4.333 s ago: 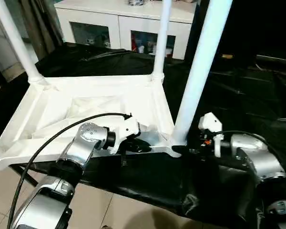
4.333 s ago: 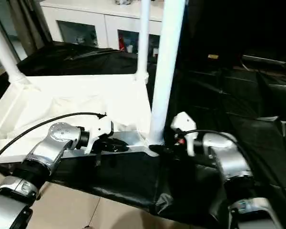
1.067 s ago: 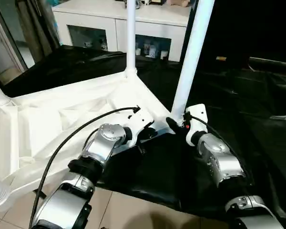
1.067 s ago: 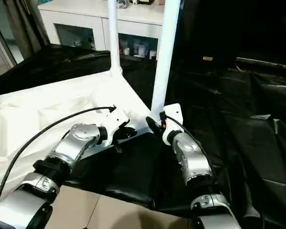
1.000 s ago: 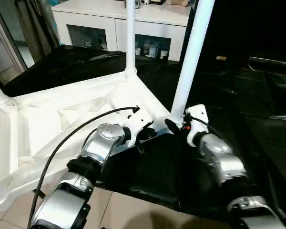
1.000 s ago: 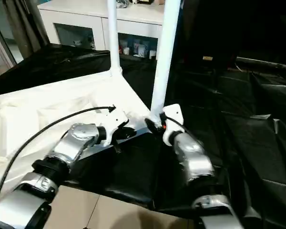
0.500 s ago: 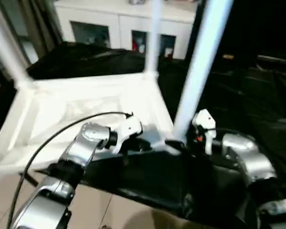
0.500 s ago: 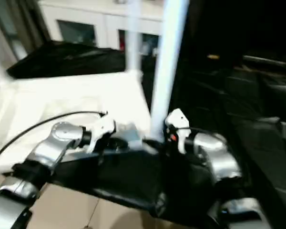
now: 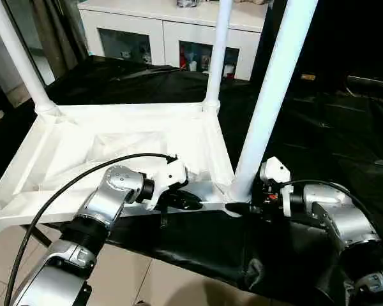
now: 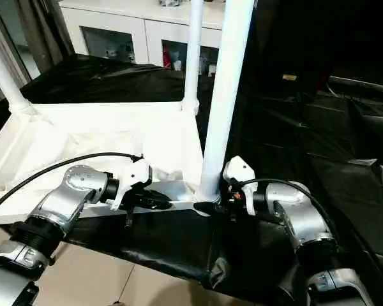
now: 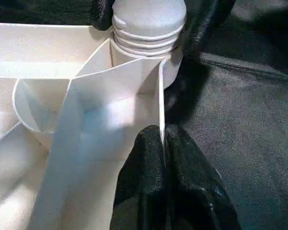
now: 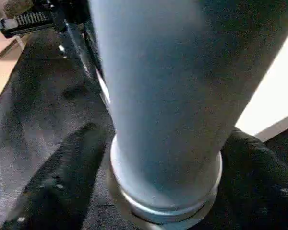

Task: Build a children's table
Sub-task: Rotate leg to tighten

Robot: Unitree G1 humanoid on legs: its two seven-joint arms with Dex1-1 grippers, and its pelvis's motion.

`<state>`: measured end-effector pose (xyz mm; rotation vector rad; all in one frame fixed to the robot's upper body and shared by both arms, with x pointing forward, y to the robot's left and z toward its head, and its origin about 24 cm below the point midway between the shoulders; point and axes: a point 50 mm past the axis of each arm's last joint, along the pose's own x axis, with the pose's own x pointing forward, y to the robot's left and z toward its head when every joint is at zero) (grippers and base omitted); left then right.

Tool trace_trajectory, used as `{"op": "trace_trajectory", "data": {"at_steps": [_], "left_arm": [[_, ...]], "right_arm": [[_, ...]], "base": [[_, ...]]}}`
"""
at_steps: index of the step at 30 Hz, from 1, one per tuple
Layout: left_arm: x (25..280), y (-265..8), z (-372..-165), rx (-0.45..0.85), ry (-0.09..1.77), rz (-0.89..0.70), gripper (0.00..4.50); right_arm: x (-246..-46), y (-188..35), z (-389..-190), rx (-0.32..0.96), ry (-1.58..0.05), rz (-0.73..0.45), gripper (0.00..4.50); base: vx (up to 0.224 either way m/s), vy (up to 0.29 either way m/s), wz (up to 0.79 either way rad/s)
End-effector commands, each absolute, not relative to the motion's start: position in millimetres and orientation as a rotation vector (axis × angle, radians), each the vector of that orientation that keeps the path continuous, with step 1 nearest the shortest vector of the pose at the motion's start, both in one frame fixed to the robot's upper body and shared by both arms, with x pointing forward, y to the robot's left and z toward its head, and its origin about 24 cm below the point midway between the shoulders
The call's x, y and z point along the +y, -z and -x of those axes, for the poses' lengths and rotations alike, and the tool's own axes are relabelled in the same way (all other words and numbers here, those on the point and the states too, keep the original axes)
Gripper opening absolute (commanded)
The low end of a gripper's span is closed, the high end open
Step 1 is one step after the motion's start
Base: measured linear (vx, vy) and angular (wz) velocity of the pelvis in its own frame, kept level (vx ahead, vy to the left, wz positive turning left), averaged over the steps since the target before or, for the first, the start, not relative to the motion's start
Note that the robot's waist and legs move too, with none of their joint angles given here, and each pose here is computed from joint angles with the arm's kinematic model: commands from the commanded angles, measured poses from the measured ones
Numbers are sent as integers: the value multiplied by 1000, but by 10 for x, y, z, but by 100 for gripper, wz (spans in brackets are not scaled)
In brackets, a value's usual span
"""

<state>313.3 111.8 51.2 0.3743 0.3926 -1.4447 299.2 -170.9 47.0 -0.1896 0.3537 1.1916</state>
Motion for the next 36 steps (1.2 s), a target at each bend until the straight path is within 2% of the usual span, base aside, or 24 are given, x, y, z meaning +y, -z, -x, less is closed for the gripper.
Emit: {"op": "trace_trajectory", "data": {"at_steps": [1, 8, 13, 16, 17, 18, 21, 25, 26, 27, 29, 31, 33, 36], "left_arm": [[1055, -537, -3112, 346, 1466, -331, 0], [1058, -530, -3105, 350, 1466, -322, 0], [1053, -511, -3102, 355, 1453, -315, 0], [1009, -483, -3170, 352, 1361, -340, 0], [955, -471, -3223, 347, 1295, -340, 0], [955, -471, -3223, 347, 1295, -340, 0], [791, -432, -3304, 354, 1172, -348, 0], [590, -414, -3366, 358, 1060, -339, 0], [538, -417, -3367, 352, 1058, -341, 0], [538, -417, -3367, 352, 1058, -341, 0], [457, -439, -3356, 328, 1092, -348, 0], [456, -443, -3357, 324, 1096, -348, 0], [483, -450, -3366, 313, 1097, -356, 0], [573, -440, -3357, 321, 1121, -361, 0]], "right_arm": [[-1712, -500, -3032, 342, -1177, 189, 334], [-1708, -496, -2963, 335, -1204, 151, 277], [-1675, -453, -2959, 333, -1173, 111, 270], [-1629, -320, -3050, 347, -999, 130, 270], [-1594, -245, -3128, 346, -836, 137, 269], [-1594, -245, -3128, 346, -836, 137, 269], [-1463, -171, -3229, 350, -598, 60, 269], [-1277, -142, -3307, 357, -437, 6, 269], [-1191, -158, -3313, 340, -450, 4, 269], [-1191, -158, -3313, 340, -450, 4, 269], [-995, -243, -3311, 273, -544, 13, 269], [-974, -264, -3310, 256, -566, 22, 269], [-971, -294, -3310, 236, -603, 27, 324], [-1048, -354, -3308, 222, -679, 3, 338]], "base": [[0, 0, 0], [0, 0, 0], [0, 0, 0], [0, 0, 0], [0, 0, 0], [0, 0, 0], [0, 0, 0], [0, 0, 0], [0, 0, 0], [0, 0, 0], [0, 0, 0], [0, 0, 0], [0, 0, 0], [0, 0, 0]]}}
